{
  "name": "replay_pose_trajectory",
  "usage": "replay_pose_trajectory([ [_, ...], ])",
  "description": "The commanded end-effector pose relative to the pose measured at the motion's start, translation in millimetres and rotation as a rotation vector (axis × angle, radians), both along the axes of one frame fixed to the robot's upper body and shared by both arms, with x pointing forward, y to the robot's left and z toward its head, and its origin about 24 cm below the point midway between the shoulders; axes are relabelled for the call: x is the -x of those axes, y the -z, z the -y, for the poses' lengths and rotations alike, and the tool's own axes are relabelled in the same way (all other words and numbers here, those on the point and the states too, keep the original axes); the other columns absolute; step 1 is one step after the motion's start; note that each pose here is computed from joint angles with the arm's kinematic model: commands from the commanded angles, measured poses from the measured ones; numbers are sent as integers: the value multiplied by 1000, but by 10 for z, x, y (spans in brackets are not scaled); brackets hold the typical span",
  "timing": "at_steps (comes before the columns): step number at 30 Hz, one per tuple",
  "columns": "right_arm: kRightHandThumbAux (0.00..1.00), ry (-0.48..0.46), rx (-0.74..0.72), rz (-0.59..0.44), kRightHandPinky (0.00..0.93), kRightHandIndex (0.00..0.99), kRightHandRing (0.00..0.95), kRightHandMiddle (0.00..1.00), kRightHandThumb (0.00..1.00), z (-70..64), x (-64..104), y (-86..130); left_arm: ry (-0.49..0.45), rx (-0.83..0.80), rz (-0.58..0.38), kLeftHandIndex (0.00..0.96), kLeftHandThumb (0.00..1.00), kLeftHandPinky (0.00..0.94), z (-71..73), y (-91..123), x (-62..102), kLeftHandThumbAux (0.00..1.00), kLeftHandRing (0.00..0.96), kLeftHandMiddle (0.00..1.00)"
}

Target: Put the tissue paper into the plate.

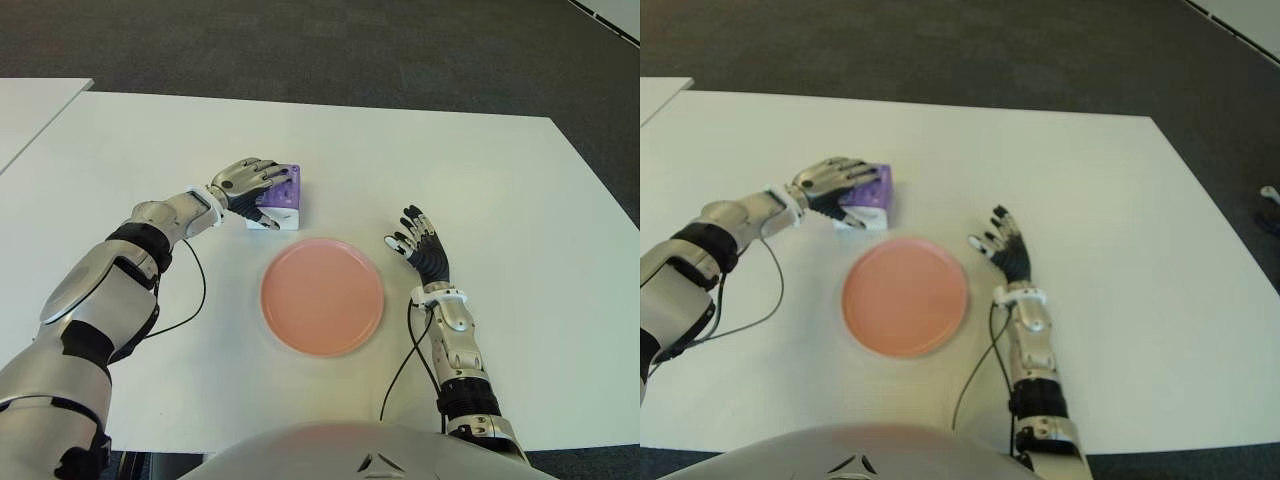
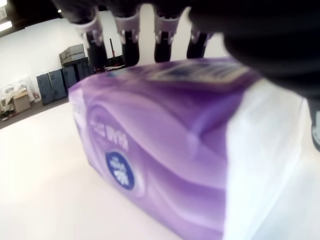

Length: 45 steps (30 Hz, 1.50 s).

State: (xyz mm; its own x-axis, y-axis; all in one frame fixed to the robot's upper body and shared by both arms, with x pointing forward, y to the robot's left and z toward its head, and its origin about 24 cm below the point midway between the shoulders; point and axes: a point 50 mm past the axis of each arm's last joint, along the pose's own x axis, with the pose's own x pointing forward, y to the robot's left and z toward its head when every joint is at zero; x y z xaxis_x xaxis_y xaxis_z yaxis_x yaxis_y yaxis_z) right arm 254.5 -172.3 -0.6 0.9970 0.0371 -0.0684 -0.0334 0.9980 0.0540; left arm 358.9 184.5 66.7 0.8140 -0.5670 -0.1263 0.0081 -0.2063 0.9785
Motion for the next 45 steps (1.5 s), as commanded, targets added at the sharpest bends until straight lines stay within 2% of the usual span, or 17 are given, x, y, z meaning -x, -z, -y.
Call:
replay_pose_trajectory([
  [1,769,6,-23,-196,79,24,54,60,2,11,216,335,9,7,22,0,39,0,-11,29,30,364,0,0],
  [18,740,-16,-8,-199,77,22,54,63,0,21,239,312,22,-51,168,0,11,0,-53,-80,-20,353,0,0],
  [24,731,-22,-8,-199,76,21,55,66,0,22,253,315,39,-134,217,0,6,0,-91,28,10,343,0,0],
  [26,729,-25,-5,-206,75,22,56,68,0,63,244,351,47,-186,233,0,6,0,-108,74,19,340,0,0],
  [30,726,-25,-5,-197,75,25,58,73,0,50,253,330,66,-240,263,0,5,0,-126,85,17,331,0,0],
  [45,740,-39,6,-195,77,37,59,78,0,34,282,348,51,-296,291,0,0,0,-213,135,38,334,0,0],
])
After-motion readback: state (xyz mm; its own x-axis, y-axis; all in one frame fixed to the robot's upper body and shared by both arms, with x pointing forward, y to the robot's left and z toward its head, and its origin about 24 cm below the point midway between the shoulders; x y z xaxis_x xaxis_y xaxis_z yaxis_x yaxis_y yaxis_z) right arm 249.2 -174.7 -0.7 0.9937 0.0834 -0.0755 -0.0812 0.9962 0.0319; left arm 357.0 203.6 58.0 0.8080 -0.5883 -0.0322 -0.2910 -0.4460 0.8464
